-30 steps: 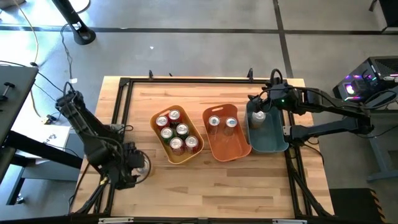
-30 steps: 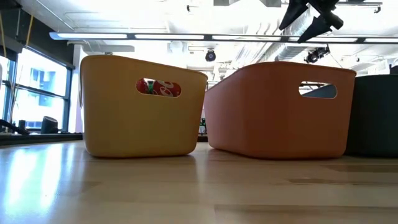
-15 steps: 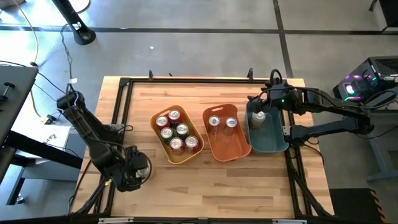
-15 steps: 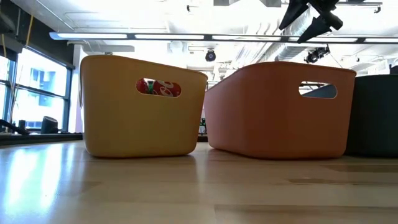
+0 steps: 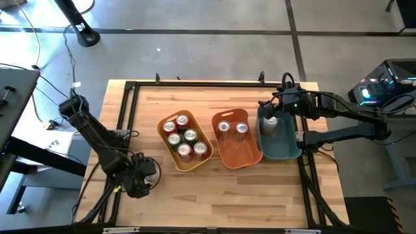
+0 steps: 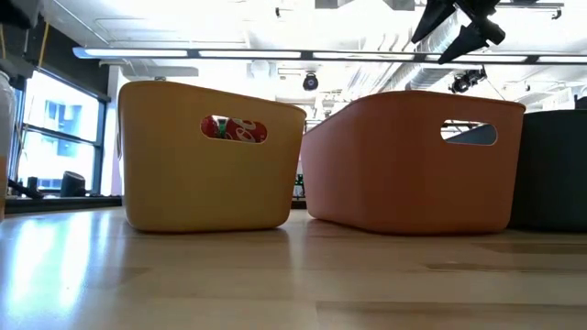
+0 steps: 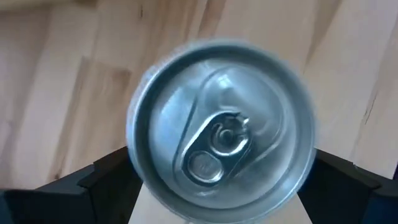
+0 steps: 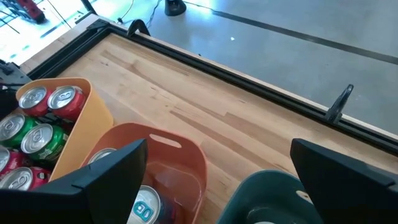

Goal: Sort soda cans
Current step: Put the yellow-white soda can into the blue bin

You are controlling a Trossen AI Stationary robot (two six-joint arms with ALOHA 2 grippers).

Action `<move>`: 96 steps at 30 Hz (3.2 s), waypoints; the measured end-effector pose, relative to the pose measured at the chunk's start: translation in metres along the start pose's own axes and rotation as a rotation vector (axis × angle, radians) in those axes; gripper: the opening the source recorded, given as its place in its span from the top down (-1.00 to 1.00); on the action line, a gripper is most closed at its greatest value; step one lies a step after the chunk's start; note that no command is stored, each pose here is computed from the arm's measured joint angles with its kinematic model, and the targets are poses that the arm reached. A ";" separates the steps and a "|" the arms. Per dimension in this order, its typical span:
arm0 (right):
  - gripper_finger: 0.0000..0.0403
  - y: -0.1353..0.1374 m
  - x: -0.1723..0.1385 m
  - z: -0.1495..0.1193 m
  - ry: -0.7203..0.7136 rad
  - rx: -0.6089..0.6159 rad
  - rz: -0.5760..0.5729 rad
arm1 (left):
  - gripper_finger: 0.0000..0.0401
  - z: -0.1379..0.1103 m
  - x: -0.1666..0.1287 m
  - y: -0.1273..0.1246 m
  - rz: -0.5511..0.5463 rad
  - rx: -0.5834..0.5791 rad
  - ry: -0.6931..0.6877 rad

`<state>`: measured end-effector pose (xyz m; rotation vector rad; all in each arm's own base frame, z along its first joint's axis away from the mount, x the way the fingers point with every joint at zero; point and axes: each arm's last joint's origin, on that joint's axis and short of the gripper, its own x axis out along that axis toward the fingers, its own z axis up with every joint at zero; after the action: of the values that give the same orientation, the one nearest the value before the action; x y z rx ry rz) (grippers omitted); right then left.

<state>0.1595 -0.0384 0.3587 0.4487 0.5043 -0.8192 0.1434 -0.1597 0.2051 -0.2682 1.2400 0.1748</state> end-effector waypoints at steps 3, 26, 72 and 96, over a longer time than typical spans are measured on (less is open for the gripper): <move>-0.93 0.000 0.000 0.000 0.000 0.000 0.000 | -0.77 0.004 -0.005 -0.001 0.019 0.019 -0.060; -0.93 0.000 0.000 0.000 0.000 0.000 0.002 | -0.40 0.019 -0.002 0.004 0.023 0.085 -0.065; -0.93 0.139 0.059 0.008 -0.016 -0.200 0.634 | -0.40 0.235 -0.104 0.073 -0.079 0.261 -0.829; -0.93 0.158 0.074 -0.009 -0.024 -0.321 0.561 | -0.40 0.237 -0.104 0.080 -0.037 0.277 -0.826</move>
<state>0.3225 0.0197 0.3373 0.2608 0.4465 -0.1971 0.3037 -0.0116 0.3663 0.0329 0.4283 0.0644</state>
